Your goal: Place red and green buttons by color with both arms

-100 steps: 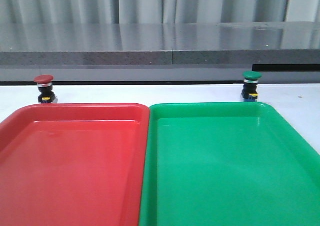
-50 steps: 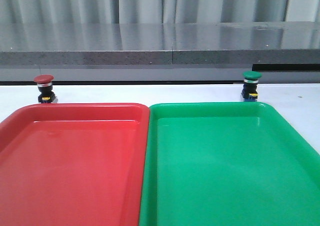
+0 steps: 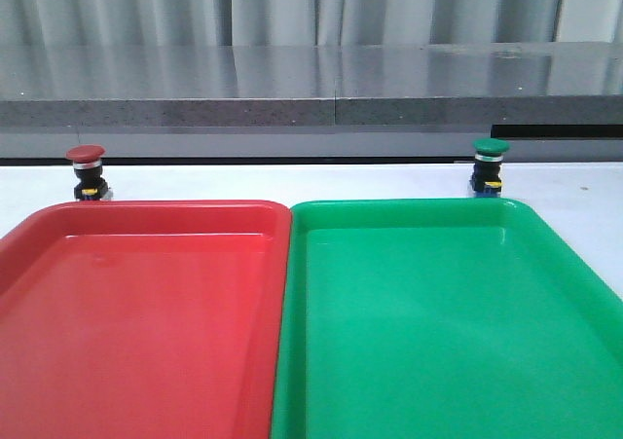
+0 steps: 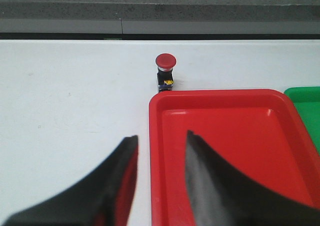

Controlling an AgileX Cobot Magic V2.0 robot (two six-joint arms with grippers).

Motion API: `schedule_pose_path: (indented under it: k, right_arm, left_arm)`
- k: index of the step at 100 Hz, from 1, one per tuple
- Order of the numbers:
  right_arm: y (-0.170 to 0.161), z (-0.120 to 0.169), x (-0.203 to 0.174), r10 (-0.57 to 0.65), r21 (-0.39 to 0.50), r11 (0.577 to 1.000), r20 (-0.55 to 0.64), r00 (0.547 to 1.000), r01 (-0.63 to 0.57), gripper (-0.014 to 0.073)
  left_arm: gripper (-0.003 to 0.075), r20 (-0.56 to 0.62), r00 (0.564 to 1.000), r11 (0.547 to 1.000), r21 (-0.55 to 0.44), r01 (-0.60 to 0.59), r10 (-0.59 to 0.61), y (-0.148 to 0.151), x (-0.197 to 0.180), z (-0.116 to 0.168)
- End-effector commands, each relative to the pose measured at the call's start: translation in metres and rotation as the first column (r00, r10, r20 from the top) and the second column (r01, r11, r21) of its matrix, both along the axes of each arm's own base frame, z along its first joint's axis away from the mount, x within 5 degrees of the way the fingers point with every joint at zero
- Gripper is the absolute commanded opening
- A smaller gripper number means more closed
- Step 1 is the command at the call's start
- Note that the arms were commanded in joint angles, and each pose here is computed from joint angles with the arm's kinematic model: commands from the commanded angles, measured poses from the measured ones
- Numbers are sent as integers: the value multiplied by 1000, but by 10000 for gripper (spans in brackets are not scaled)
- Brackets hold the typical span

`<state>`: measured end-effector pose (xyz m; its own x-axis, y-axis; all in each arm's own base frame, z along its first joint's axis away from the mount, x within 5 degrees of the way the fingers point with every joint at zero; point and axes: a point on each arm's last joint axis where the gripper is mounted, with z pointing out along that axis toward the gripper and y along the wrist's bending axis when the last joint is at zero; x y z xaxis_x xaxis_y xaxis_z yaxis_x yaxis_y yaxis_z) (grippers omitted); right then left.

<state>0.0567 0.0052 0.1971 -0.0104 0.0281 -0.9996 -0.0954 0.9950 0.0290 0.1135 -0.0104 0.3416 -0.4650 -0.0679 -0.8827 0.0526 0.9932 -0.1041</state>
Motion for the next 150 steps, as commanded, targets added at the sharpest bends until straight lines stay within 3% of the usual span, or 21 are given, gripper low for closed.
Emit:
schedule_pose_path:
  k: [1, 11, 51, 91, 117, 150]
  right_arm:
    - [0, 13, -3, 2, 7, 1000, 112, 994, -3, -66]
    - [0, 13, -3, 2, 7, 1000, 112, 994, -3, -66]
    - [0, 13, -3, 2, 7, 1000, 112, 994, -3, -66]
    - [0, 13, -3, 2, 7, 1000, 112, 994, -3, -66]
    - [0, 13, -3, 2, 7, 1000, 112, 994, -3, -66]
    - [0, 13, -3, 2, 7, 1000, 112, 994, -3, -66]
  left_arm:
    - [454, 88, 996, 1000, -23, -11, 13, 0, 3, 16]
    - [549, 103, 995, 1000, -24, -12, 14, 0, 4, 17]
    - [548, 95, 995, 998, -69, -7, 14, -3, 24, 25]
    - [548, -31, 999, 998, -56, -20, 19, -8, 148, 32]
    - [548, -129, 992, 999, -35, -16, 12, -11, 224, 8]
    - [548, -172, 985, 1000, -28, -2, -3, -20, 283, -15]
